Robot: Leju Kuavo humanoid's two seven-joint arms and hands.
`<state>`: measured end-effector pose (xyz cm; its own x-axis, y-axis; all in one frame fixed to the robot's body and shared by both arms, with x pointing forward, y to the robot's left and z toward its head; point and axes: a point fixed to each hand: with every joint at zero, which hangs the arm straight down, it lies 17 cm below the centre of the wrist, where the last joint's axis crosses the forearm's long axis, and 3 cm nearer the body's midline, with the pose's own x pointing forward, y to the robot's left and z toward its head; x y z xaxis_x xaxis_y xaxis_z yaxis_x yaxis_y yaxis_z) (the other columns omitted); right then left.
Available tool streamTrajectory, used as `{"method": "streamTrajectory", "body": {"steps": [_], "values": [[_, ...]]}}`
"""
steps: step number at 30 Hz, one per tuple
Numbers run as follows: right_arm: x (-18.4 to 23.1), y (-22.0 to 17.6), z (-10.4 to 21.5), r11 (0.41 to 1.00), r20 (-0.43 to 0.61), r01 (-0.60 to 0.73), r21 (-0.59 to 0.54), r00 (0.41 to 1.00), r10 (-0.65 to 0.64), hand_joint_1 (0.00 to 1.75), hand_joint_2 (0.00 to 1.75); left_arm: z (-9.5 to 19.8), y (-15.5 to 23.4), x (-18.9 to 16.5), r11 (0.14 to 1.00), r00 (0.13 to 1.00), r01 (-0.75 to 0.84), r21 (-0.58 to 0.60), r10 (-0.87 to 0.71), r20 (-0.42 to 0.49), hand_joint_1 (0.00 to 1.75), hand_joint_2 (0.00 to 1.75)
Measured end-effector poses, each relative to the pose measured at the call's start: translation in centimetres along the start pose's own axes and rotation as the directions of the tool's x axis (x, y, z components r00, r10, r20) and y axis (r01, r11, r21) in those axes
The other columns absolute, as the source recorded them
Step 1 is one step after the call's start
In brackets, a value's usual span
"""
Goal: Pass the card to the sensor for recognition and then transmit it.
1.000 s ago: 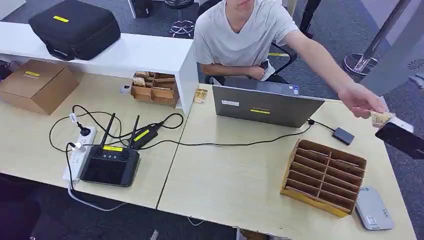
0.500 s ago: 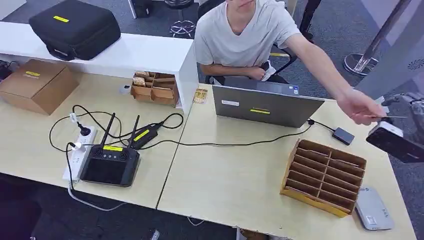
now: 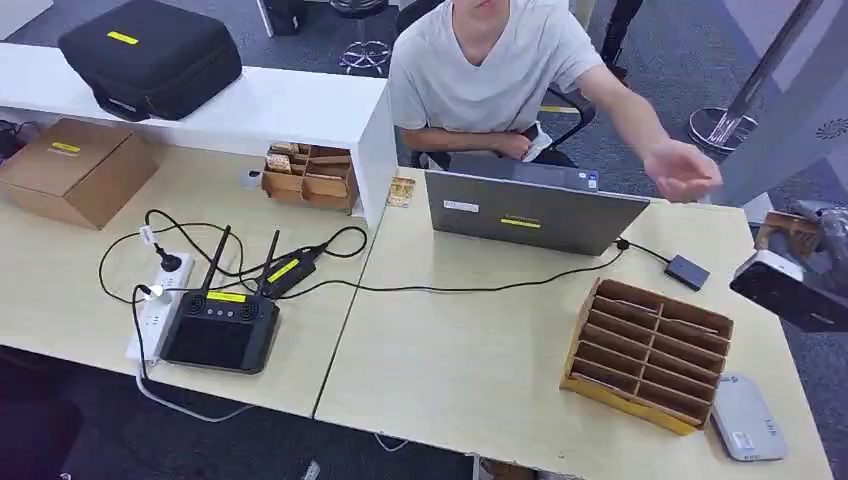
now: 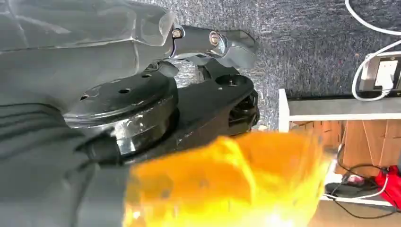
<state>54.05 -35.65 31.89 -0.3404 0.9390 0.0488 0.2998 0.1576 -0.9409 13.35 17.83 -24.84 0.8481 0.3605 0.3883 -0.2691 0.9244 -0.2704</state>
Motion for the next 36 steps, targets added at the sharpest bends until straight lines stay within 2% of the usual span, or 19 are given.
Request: {"method": "streamTrajectory", "body": {"steps": [8,19,23,29,36], "values": [[-0.5,1.4,4.2,0.999,-0.010,-0.046,-0.009,0.999,0.046,1.75,1.75,0.0,0.3,-0.3,1.000,1.000,0.002,0.016,-0.002,-0.012,0.00,0.00],[-0.1,5.2,15.9,0.997,-0.044,-0.065,0.042,0.997,0.067,1.75,1.75,0.0,0.9,-0.3,0.999,1.000,-0.028,0.044,0.029,-0.013,0.00,0.00],[-0.1,6.1,19.1,0.998,-0.084,-0.036,0.052,0.996,0.040,1.75,1.75,0.0,1.1,-0.3,0.998,0.999,-0.036,0.048,0.037,-0.012,0.00,0.00],[-0.3,7.1,21.7,0.997,-0.129,-0.006,0.072,0.991,0.016,1.75,1.75,0.0,1.1,-0.3,0.998,0.999,-0.043,0.049,0.043,-0.012,0.00,0.00],[0.5,8.4,22.4,0.997,-0.132,0.003,0.079,0.991,0.007,1.75,1.75,0.0,1.0,-0.3,0.998,0.999,-0.043,0.038,0.043,-0.012,0.00,0.00]]}}
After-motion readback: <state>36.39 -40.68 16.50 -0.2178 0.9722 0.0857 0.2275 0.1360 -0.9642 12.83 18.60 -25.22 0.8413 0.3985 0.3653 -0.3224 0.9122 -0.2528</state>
